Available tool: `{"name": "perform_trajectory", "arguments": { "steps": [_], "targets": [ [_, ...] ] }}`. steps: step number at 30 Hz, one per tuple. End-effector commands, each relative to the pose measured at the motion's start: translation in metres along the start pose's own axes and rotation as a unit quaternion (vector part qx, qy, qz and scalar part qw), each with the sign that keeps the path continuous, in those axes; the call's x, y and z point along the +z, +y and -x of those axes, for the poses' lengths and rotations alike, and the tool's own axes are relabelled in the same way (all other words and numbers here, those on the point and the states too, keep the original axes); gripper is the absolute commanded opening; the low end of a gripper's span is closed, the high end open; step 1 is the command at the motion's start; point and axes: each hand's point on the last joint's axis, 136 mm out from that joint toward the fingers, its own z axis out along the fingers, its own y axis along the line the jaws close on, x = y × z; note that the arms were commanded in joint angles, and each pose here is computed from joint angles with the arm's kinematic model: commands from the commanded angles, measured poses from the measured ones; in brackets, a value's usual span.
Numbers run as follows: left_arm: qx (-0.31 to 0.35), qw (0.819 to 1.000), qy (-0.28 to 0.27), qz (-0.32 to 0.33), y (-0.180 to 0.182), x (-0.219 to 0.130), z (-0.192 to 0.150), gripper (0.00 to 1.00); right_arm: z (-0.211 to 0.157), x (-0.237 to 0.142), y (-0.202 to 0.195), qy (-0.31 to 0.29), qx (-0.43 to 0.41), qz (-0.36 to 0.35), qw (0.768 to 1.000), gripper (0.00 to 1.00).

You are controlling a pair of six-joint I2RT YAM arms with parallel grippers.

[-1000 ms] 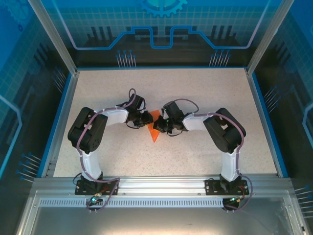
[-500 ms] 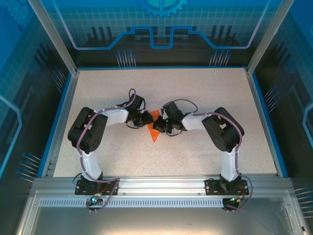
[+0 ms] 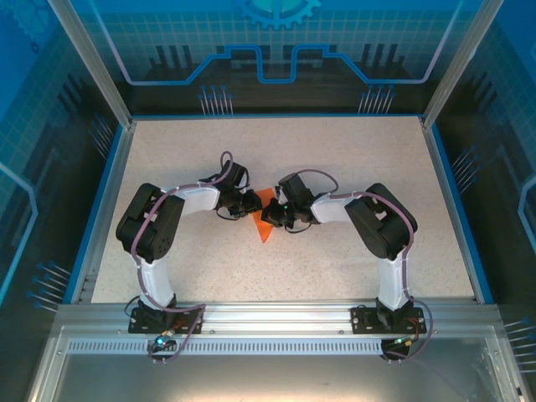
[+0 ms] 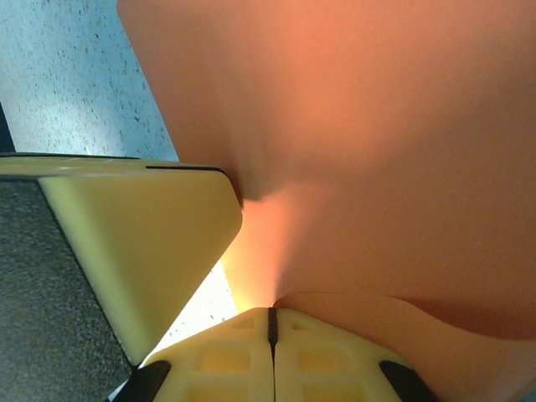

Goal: Fold a paper plane with a square sheet of paper (pick it up from the middle)

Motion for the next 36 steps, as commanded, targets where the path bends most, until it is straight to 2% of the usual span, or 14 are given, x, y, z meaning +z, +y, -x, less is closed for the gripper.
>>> {"name": "perform_trajectory", "arguments": {
  "steps": [1, 10, 12, 15, 18, 24, 31, 36],
  "targets": [
    [-0.009, 1.0, 0.02, 0.013, 0.012, 0.004, -0.011, 0.23, -0.006, 0.011, 0.0, 0.012, -0.011, 0.0, 1.0, 0.06],
    [-0.009, 1.0, 0.02, 0.012, 0.011, 0.003, -0.011, 0.23, -0.006, 0.014, -0.008, 0.012, -0.005, -0.013, 1.0, 0.06],
    [-0.009, 1.0, 0.019, 0.012, 0.011, 0.003, -0.011, 0.23, -0.006, 0.014, -0.011, 0.012, -0.005, -0.019, 1.0, 0.09],
    [-0.008, 1.0, 0.018, 0.011, 0.009, 0.001, -0.01, 0.23, -0.008, 0.013, -0.015, 0.012, -0.008, -0.028, 0.999, 0.2],
    [-0.006, 1.0, 0.015, 0.009, 0.006, -0.001, -0.007, 0.23, -0.01, 0.01, -0.02, 0.01, -0.011, -0.038, 0.999, 0.25],
    [-0.001, 1.0, -0.006, 0.002, -0.007, -0.012, 0.009, 0.23, -0.016, 0.01, -0.031, 0.014, -0.01, -0.049, 0.999, 0.24],
    [-0.026, 0.998, -0.064, 0.008, -0.007, -0.044, 0.033, 0.23, -0.017, 0.01, -0.038, 0.012, -0.011, -0.06, 0.998, 0.16],
    [-0.036, 0.996, -0.081, 0.009, 0.0, -0.061, 0.029, 0.23, -0.019, 0.009, -0.04, 0.013, -0.013, -0.063, 0.998, 0.26]
  ]
}}
